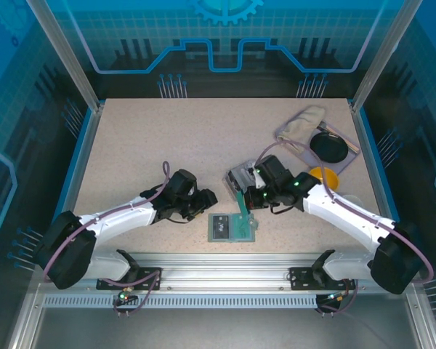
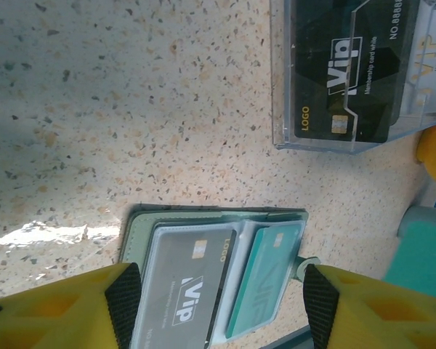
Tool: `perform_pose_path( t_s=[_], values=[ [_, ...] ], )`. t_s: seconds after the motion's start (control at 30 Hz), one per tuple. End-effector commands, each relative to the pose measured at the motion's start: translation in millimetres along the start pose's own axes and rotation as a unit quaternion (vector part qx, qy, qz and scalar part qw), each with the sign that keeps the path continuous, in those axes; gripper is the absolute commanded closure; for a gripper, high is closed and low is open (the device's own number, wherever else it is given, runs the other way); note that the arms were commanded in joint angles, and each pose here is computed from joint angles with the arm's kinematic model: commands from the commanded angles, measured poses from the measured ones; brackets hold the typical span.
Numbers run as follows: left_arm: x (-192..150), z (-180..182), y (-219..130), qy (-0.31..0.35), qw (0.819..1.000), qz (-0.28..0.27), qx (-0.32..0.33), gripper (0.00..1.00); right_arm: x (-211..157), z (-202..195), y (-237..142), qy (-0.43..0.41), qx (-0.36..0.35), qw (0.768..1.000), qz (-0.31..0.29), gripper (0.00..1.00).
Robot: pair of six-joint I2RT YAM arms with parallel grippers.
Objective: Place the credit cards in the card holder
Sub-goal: Flip over the card slot in the card holder.
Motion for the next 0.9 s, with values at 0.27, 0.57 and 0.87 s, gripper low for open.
perform_pose_path(
  t_s=[0.27, 0.57, 0.87],
  values=[
    [-20.4, 28.1, 12.1, 0.016, 0.997, 0.038, 0.067, 0.36, -42.6, -20.6, 34.1, 0.027, -0.086, 0.996, 0.026, 0.99],
    [-28.4, 33.1, 21.6, 0.020, 0.995, 0.051, 0.082, 0.38, -53.7, -32.6, 33.6, 0.034, -0.112, 0.993, 0.029, 0.99],
    [-31.7, 36.9, 26.4, 0.020, 0.994, 0.057, 0.089, 0.40, -60.7, -33.9, 41.2, 0.054, -0.100, 0.993, 0.040, 0.99]
  ],
)
Point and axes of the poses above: each hand's point on the last joint's axis, 136 mm out from that joint toward the fingers, its own y axis out along the fingers, its own z axis along the line the jaws close on, x = y × z, the point moved 5 cm from there along -y, back along the fingers, and after that the axes turned 7 degrees about -y, right-handed, at the moved point
